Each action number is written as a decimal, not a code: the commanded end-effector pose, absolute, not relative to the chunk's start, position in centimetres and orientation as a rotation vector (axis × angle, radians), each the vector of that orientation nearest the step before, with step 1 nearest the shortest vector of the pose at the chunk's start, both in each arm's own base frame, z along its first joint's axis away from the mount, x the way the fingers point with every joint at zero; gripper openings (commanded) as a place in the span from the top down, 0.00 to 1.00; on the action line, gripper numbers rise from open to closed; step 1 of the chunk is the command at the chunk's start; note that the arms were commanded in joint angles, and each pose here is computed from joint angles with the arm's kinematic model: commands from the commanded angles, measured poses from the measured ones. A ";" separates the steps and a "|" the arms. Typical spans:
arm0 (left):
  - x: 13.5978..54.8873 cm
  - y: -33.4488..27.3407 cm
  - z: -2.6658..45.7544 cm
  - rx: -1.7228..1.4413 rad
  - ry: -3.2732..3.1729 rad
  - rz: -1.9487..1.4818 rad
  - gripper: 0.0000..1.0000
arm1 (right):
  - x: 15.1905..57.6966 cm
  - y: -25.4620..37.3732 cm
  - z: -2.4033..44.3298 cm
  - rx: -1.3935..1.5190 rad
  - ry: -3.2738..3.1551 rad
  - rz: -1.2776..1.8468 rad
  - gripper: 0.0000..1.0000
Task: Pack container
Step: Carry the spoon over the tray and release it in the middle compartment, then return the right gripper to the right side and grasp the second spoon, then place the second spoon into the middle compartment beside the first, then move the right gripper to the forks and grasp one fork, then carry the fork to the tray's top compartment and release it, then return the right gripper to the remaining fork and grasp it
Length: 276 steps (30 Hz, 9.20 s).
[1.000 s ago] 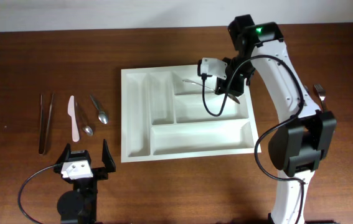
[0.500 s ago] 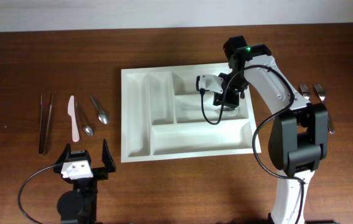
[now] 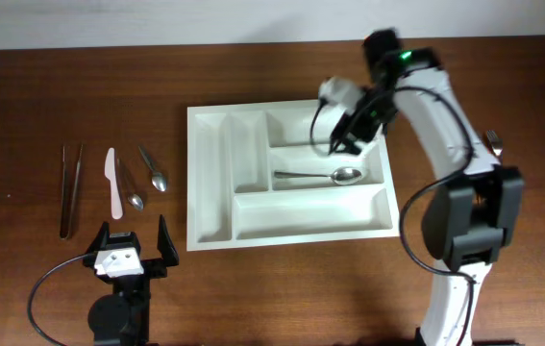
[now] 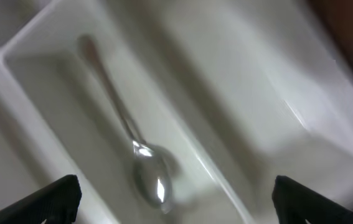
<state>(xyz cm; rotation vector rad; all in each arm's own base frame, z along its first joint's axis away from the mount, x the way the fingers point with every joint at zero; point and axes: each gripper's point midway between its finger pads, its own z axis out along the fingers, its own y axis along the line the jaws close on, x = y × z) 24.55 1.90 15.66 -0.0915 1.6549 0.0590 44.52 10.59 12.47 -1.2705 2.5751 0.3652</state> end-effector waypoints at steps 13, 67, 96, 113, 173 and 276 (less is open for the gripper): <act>24.6 1.7 15.6 -0.071 1.653 0.061 0.01 | 43.6 -6.1 13.8 -0.475 2.885 0.314 0.01; 24.6 1.7 15.6 -0.071 1.653 0.061 0.01 | 45.7 -11.2 9.5 -0.173 2.859 0.139 0.96; 24.6 1.7 15.6 -0.071 1.653 0.061 0.01 | 38.8 14.6 9.7 -1.973 2.227 0.446 0.96; 24.6 1.7 15.6 -0.071 1.653 0.061 0.01 | 39.4 14.7 7.0 -1.877 2.290 0.426 0.01; 24.6 1.7 15.6 -0.071 1.653 0.061 0.01 | 40.5 -17.1 -1.6 -0.003 2.946 0.010 0.35; 24.6 1.7 15.6 -0.071 1.653 0.061 0.01 | 46.1 -20.1 13.4 -0.101 2.856 -0.139 0.11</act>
